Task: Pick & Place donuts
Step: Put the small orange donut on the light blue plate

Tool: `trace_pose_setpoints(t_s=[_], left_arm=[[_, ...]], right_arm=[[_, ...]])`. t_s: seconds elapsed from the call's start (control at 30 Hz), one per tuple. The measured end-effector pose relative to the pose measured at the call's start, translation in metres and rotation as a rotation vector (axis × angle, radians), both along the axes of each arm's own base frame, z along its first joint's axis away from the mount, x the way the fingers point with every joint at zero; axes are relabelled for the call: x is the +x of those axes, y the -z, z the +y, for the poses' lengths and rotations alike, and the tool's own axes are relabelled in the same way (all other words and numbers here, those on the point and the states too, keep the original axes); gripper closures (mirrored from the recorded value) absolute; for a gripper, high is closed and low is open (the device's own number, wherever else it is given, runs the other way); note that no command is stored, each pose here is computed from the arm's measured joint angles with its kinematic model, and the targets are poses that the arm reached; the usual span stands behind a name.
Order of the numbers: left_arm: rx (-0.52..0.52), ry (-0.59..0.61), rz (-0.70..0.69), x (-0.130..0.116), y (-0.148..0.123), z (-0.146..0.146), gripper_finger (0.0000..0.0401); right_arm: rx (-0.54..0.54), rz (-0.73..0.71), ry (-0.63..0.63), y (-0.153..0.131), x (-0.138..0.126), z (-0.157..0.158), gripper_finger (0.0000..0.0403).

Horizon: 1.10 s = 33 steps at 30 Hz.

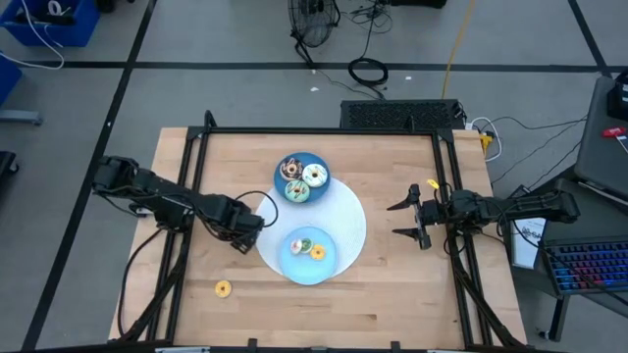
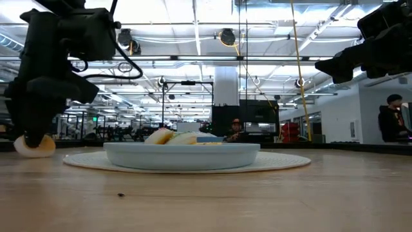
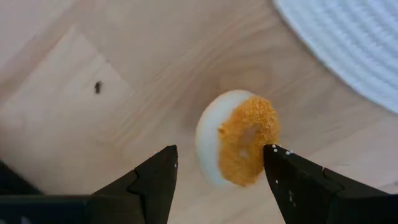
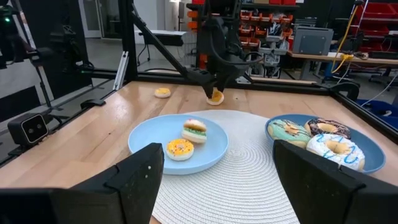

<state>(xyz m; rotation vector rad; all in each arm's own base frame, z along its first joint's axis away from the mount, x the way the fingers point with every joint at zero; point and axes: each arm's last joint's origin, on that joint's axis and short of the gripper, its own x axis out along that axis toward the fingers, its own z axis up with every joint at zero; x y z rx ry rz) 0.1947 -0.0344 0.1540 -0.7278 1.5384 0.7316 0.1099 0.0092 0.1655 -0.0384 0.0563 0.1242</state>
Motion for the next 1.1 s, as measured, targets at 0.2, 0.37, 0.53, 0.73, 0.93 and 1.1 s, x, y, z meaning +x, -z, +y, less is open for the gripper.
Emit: trace_pose_setpoints(t_s=[0.2,0.37,0.53,0.73,0.93,1.1], left_arm=[[-0.006,0.013,-0.065,0.006,0.000,-0.001,0.0160],[0.030,0.012,-0.071,0.006,0.000,0.000,0.0160],[0.044,0.021,-0.073,0.007,0.000,0.000,0.0177],[0.066,0.043,-0.077,0.007,0.000,0.001,0.0270],[0.045,0.079,-0.084,0.008,0.000,0.000,0.0382],[0.005,0.100,-0.134,0.018,-0.013,-0.004,0.0371]], right_arm=[[0.000,0.000,0.000,0.000,0.000,0.000,0.0115],[0.000,0.000,0.000,0.000,0.000,0.000,0.0114],[0.000,0.000,0.000,0.000,0.000,0.000,0.0115],[0.000,0.000,0.000,0.000,0.000,0.000,0.0115],[0.000,0.000,0.000,0.000,0.000,0.000,0.0115],[0.000,0.000,0.000,0.000,0.000,0.000,0.0115]])
